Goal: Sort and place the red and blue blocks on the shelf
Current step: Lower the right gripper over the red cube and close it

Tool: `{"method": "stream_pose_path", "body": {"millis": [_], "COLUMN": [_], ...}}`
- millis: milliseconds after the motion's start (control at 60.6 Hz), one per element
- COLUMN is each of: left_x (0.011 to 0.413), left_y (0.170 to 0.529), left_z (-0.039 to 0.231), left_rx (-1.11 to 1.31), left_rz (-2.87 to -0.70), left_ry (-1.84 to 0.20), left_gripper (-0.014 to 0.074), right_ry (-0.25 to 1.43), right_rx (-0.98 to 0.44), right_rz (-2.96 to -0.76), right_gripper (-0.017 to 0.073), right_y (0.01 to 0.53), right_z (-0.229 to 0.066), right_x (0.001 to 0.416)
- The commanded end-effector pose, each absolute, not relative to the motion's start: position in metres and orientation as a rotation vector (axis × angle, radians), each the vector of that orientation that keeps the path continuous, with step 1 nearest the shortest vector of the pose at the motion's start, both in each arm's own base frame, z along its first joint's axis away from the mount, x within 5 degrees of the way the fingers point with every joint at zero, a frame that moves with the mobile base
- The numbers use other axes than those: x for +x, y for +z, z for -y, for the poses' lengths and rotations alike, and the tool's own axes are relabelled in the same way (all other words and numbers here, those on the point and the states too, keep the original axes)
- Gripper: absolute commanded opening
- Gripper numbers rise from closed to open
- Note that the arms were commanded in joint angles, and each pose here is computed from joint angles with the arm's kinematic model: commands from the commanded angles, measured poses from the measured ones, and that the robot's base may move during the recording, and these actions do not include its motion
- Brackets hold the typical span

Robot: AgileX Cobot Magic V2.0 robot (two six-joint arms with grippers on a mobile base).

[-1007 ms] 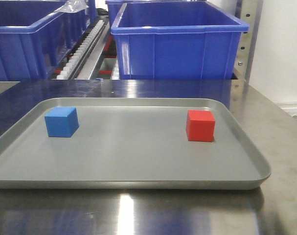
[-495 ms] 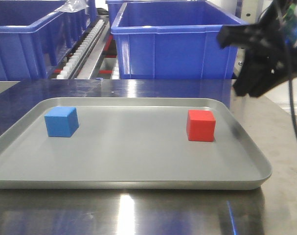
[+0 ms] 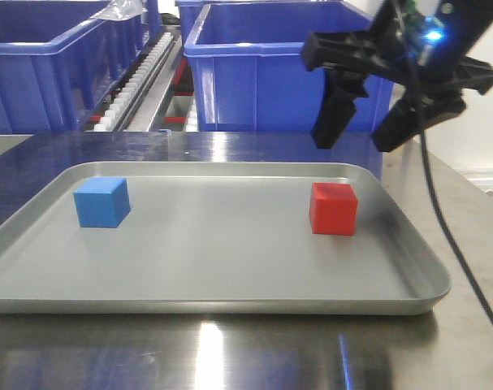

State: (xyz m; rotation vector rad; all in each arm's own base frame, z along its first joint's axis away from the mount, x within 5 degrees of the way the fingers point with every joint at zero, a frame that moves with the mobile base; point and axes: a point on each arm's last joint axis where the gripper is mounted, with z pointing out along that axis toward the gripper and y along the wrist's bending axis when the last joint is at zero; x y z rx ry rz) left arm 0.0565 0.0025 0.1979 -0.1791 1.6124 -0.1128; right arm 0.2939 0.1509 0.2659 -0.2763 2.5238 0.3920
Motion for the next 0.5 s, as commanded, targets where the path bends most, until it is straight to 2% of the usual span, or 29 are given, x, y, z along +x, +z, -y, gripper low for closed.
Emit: {"method": "stream_pose_path", "body": {"millis": [0,281,479], "left_x": [0.056,0.056,0.056], "left_y": [0.199,0.199,0.199], "left_z": [-0.002,-0.002,-0.002], "left_rx": [-0.161,-0.161,-0.161], "left_rz": [-1.534,-1.534,-1.534], "left_ry": [-0.120,-0.120,-0.120], "left_gripper": [0.0136,0.0136,0.0136], "right_ry": [0.412,0.314,0.299], "right_rx": [-0.298,-0.429,-0.437], "right_rz": [-2.452,-2.558,-2.583], "right_gripper": [0.0505,0.0505,0.0505], "right_y": [0.289,0.273,0.264], "right_z": [-0.157,-0.175,-0.177], "right_x": [0.299,0.309,0.313]}}
